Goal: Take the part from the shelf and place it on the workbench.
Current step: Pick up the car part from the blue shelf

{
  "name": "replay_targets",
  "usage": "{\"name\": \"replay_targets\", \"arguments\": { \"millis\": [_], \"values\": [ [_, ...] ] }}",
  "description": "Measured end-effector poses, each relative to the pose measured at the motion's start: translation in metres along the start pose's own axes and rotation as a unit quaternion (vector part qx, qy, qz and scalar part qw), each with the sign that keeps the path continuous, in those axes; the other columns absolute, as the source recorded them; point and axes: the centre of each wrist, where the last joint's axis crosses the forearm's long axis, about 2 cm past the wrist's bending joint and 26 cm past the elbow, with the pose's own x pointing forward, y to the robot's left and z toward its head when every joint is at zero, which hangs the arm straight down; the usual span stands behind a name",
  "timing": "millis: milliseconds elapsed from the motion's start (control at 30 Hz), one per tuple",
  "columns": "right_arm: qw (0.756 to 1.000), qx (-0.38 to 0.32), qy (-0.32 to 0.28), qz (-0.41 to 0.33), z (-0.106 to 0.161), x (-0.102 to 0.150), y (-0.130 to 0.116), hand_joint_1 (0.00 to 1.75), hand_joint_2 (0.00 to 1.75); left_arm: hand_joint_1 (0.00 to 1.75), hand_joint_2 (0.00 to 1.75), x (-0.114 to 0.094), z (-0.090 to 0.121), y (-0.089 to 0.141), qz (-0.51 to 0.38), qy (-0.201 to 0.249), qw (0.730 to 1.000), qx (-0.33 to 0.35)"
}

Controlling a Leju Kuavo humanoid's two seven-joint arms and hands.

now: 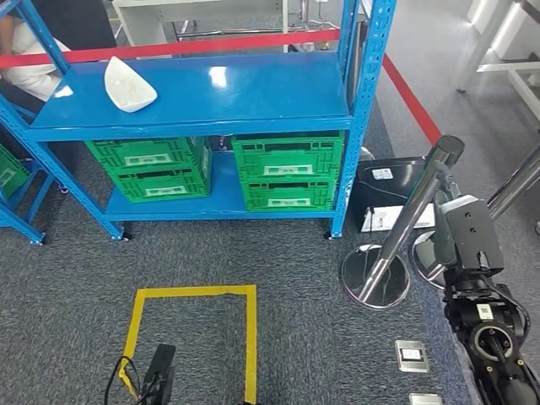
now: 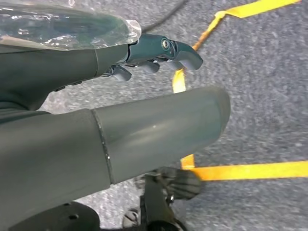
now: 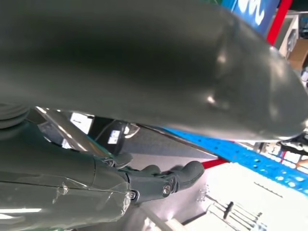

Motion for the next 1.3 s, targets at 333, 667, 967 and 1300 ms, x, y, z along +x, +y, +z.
{"name": "replay_targets", "arguments": {
  "millis": [333,667,967,1300],
  "values": [
    [1.0,0.001,-0.002,-0.001,0.001,0.0012,0.0002,0.0,0.0,0.0,0.0,0.0013,0.0,-0.0014,0.001,-0.002,1.0,0.001],
    [1.0,0.0,-0.004,-0.001,0.0005,0.0055,-0.0014,0.0,0.0,0.0,0.0,-0.0001,0.001,-0.0037,0.001,-0.003,1.0,-0.001],
    [1.0,-0.001,0.002,0.001,0.0043,0.0069,-0.0005,0.0,0.0,0.0,0.0,0.0005,0.0003,-0.0018,-0.001,-0.005,1.0,0.0],
    [1.0,-0.005,-0.001,0.007,0.0051,0.0078,-0.0039,0.0,0.0,0.0,0.0,0.0042,-0.0008,-0.0015,-0.003,-0.011,1.0,-0.003]
  ]
}}
